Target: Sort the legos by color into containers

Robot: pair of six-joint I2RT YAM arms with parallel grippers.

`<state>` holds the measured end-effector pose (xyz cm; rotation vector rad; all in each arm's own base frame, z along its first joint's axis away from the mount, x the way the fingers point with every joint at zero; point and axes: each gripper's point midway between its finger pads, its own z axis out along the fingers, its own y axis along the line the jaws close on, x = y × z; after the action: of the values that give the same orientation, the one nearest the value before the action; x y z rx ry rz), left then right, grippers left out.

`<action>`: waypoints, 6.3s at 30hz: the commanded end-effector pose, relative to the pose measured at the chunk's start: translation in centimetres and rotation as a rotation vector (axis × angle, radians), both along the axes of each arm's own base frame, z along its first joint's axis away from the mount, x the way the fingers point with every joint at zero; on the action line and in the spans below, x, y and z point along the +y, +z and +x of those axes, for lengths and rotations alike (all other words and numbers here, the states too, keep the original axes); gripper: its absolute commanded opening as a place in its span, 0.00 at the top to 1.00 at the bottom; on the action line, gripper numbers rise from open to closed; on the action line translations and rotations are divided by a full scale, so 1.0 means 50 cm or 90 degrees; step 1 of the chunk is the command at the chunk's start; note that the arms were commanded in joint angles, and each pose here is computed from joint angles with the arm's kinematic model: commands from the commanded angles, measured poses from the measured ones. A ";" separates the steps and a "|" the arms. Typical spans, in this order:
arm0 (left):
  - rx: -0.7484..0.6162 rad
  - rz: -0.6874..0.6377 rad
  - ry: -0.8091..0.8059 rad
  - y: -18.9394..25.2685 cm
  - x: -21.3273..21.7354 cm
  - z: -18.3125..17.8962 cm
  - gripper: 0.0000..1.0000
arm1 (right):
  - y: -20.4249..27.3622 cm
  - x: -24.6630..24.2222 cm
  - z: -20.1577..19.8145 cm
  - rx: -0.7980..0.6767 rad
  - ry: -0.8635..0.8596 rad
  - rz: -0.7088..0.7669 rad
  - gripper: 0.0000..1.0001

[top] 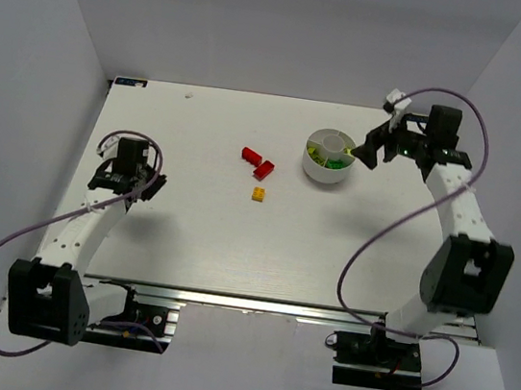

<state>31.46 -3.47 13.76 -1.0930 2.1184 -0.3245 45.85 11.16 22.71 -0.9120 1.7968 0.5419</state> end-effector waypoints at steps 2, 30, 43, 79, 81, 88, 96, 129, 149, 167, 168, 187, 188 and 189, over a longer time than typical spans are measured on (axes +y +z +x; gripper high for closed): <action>0.098 0.037 0.033 -0.046 0.065 -0.002 0.57 | 0.066 0.097 -0.167 -0.175 0.254 0.002 0.11; 0.231 0.159 -0.001 -0.129 0.168 0.182 0.02 | -0.031 0.162 -0.309 -0.021 0.311 0.040 0.34; 0.282 0.106 0.068 -0.203 0.180 0.174 0.02 | -0.032 0.163 -0.311 -0.011 0.306 0.047 0.34; -0.456 0.064 -0.783 0.093 -0.359 -0.079 0.77 | 0.078 0.380 -0.285 0.500 0.115 0.243 0.31; -0.469 0.107 -0.794 0.098 -0.365 -0.088 0.79 | 0.075 0.389 -0.296 0.509 0.111 0.238 0.26; -0.468 0.205 -0.867 0.090 -0.391 -0.096 0.79 | 0.047 0.435 -0.370 0.565 0.112 0.216 0.11; -0.456 0.241 -0.861 0.089 -0.412 -0.074 0.79 | 0.015 0.471 -0.377 0.525 0.054 0.168 0.11; -0.484 0.211 -0.846 0.107 -0.449 -0.083 0.69 | -0.043 0.525 -0.369 0.501 0.047 0.117 0.69; -0.493 -0.114 -0.769 0.188 -0.496 -0.144 0.02 | 0.071 0.290 -0.256 0.320 0.263 0.238 1.00; -0.685 -0.547 -0.853 0.378 -0.588 -0.172 0.22 | 0.109 0.255 -0.382 0.218 0.449 0.256 1.00; -0.676 -0.541 -0.851 0.374 -0.589 -0.171 0.23 | 0.106 0.255 -0.384 0.226 0.449 0.257 1.00; -0.571 -0.306 -0.851 0.265 -0.601 -0.112 0.30 | 0.114 0.276 -0.409 0.294 0.473 0.288 1.00; -0.574 -0.306 -0.851 0.267 -0.600 -0.112 0.30 | 0.111 0.277 -0.409 0.297 0.472 0.288 1.00; -0.576 -0.306 -0.851 0.269 -0.601 -0.112 0.31 | 0.111 0.279 -0.411 0.298 0.474 0.286 1.00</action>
<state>25.51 -33.80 25.02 0.4172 1.6491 -1.6672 25.87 24.83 27.56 -1.1715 1.6020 1.6339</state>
